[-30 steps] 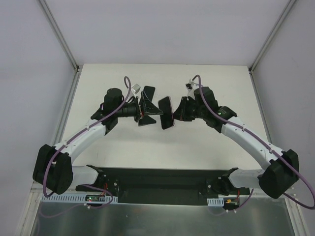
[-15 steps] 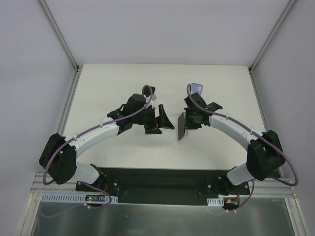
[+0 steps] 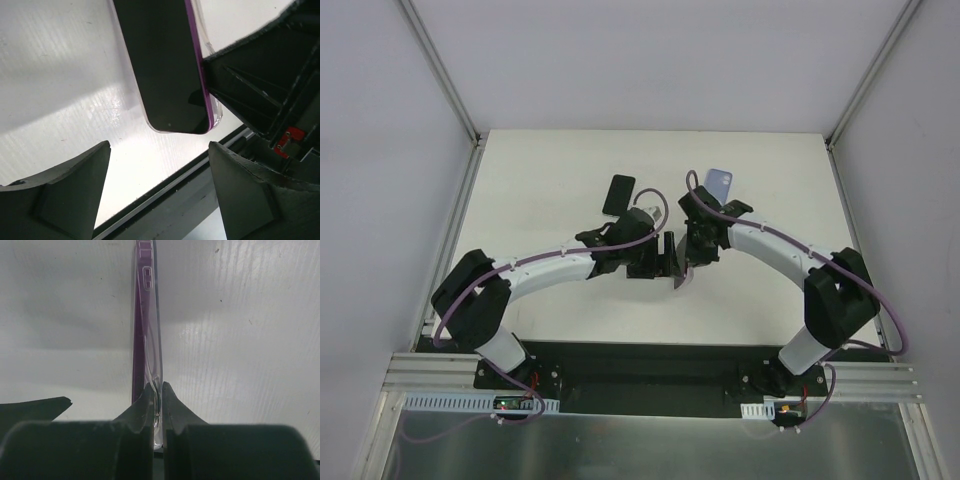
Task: Take the phone out of the phone case
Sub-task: Remove the phone case from the phone.
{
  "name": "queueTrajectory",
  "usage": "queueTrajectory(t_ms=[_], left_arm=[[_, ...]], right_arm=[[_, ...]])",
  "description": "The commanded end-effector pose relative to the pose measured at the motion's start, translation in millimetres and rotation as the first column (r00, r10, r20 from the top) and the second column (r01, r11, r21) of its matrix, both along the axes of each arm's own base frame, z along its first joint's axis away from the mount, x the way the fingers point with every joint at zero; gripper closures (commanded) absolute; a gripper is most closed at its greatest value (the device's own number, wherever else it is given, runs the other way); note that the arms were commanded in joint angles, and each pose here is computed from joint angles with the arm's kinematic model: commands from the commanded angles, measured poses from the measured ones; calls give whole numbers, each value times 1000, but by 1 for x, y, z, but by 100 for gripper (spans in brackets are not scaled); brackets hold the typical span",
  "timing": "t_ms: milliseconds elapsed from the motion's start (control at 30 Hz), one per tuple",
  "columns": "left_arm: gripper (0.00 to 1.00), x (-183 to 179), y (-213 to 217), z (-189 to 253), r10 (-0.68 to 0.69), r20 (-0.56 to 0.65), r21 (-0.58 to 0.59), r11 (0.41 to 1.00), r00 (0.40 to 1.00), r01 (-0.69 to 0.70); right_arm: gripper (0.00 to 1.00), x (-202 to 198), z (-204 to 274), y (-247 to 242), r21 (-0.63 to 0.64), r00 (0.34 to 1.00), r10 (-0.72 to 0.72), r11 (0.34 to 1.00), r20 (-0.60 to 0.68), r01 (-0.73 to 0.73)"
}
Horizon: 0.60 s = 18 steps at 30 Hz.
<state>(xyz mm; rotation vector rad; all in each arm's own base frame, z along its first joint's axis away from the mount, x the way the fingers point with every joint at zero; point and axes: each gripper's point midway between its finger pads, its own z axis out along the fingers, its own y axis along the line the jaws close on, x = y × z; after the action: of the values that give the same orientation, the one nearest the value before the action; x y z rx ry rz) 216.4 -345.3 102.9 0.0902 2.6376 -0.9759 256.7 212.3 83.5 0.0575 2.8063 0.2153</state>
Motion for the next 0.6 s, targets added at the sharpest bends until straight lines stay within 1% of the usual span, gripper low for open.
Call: queueTrajectory(t_ms=[0,133,200,567], left_arm=[[23,10,-13,12,-54,180,34,998,982,49],[24,7,-23,12,-106,215,19,994,971,104],[25,7,-25,9,-112,217,24,994,970,109],[34,17,-19,1,-77,243,69,996,967,62]], right_arm=[[99,2,18,10,31,1000,-23,999,-16,23],[99,-1,20,10,-10,999,-18,1000,-36,18],[99,-2,19,11,-15,999,-18,1000,-40,17],[99,-6,21,12,-11,999,4,1000,-44,-4]])
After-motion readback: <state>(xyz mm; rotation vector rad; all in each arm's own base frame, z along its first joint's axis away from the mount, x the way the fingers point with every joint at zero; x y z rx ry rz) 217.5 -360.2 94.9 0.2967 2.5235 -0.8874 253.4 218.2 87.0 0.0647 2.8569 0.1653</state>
